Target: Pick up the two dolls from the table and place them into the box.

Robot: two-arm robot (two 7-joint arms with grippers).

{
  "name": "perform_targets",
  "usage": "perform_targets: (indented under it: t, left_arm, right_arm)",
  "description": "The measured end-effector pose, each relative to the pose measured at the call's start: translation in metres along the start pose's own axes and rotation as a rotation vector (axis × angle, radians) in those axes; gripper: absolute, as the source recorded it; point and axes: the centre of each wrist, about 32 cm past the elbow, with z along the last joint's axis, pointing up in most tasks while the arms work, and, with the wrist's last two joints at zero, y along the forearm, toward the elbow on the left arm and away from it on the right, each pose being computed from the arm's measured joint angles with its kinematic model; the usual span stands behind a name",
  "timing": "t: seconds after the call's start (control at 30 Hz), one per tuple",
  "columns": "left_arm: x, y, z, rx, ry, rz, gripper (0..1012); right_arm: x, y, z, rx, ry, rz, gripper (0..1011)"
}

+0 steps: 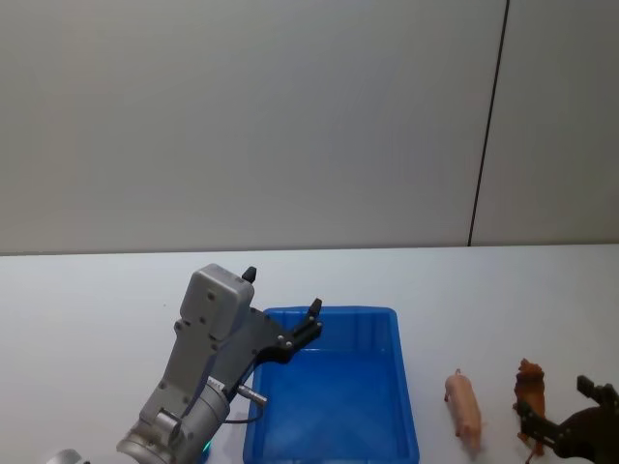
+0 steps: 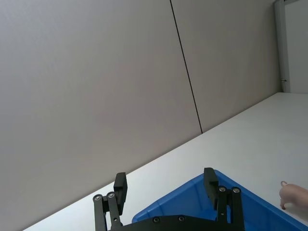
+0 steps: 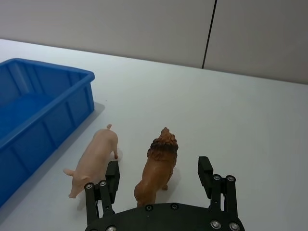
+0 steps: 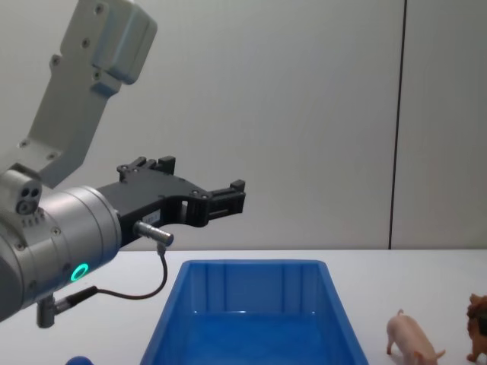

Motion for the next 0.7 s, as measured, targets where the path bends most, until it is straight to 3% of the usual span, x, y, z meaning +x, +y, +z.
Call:
perform_targets:
  t: [0.37, 0.7]
  left_arm:
    - [0.0000, 0.0000, 0.0000, 0.000, 0.000, 0.000, 1001]
    - [0.0000, 0.0000, 0.0000, 0.000, 0.000, 0.000, 1001]
  right_arm:
    - [-0.002, 0.015, -0.010, -0.062, 0.035, 0.015, 979]
    - [-0.005, 0.026, -0.013, -0.102, 0.057, 0.018, 746]
